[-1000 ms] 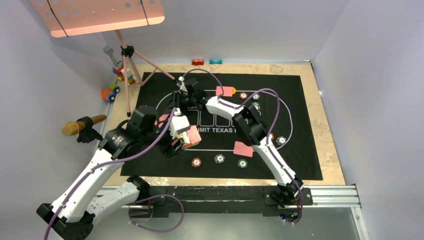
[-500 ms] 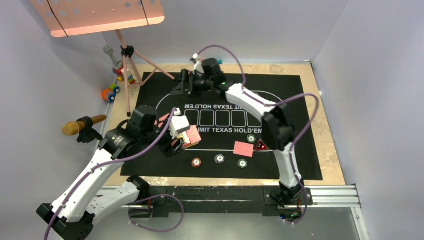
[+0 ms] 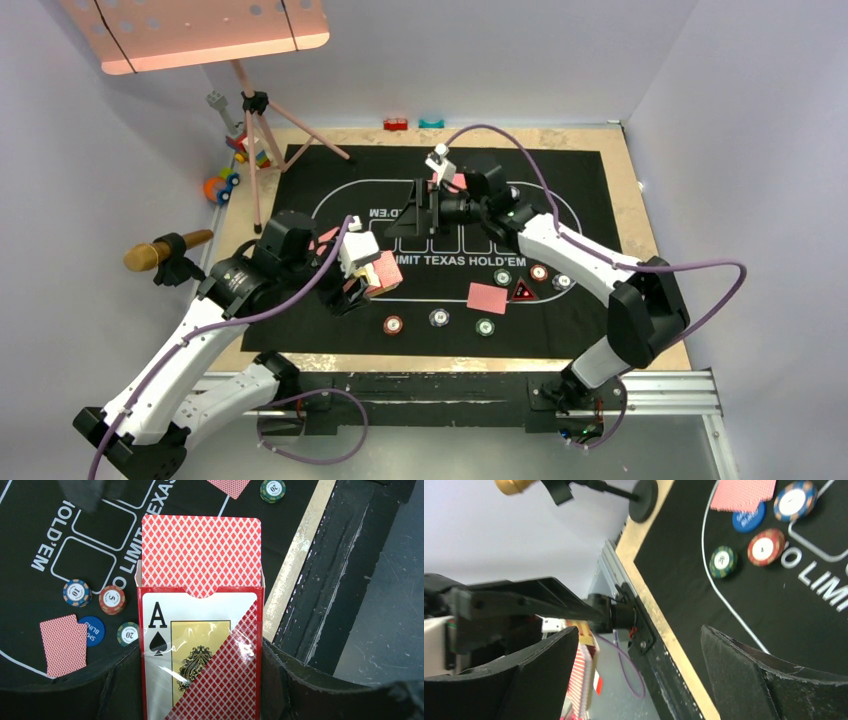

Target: Distribute texas hold em gaming equipment

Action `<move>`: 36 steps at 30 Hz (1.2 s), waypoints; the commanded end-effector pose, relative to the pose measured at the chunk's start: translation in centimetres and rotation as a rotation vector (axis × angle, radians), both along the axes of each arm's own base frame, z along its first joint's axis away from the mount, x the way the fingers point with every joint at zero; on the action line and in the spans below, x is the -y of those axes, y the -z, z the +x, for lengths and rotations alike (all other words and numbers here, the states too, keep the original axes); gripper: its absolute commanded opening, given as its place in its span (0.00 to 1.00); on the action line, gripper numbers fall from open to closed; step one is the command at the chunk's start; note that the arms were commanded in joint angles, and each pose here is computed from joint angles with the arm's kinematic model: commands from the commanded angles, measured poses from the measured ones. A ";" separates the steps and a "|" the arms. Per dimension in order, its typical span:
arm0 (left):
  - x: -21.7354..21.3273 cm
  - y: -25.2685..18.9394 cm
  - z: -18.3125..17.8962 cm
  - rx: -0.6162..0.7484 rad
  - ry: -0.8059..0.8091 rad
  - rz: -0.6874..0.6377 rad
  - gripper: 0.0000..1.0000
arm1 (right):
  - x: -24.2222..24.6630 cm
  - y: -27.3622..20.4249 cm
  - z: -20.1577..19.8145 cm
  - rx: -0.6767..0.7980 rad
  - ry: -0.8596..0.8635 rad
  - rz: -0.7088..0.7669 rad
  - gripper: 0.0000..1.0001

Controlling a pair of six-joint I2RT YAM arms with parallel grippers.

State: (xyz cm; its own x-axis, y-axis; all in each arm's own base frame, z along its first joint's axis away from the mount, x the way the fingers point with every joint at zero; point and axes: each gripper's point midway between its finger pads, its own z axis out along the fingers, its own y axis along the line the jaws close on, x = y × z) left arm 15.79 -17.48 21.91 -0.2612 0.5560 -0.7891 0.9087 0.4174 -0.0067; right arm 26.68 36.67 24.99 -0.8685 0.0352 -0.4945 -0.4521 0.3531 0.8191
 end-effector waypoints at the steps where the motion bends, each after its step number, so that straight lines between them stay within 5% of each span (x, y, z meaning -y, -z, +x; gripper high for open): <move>1: 0.9 -2.9 0.7 0.066 0.007 -0.073 0.00 | -0.2 -2.6 -2.9 0.040 -0.066 0.067 0.97; 18: 1.0 -3.1 0.9 0.072 0.008 -0.077 0.00 | -2.8 -0.9 -8.8 -0.060 -0.176 0.102 0.98; 26: 1.0 -3.2 0.8 0.071 0.010 -0.081 0.00 | -2.8 -0.2 -8.9 -0.082 -0.178 0.085 0.68; 36: 1.1 -3.5 0.8 0.072 0.011 -0.090 0.00 | -1.9 0.5 -8.5 -0.101 -0.157 0.058 0.48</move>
State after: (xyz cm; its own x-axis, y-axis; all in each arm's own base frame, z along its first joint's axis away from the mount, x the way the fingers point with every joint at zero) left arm 15.94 -17.57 22.09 -0.2614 0.5551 -0.7897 0.9084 0.4181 -0.0067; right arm 17.92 39.19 24.05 -0.9149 -0.0818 -0.3954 -0.4031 0.2422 0.8825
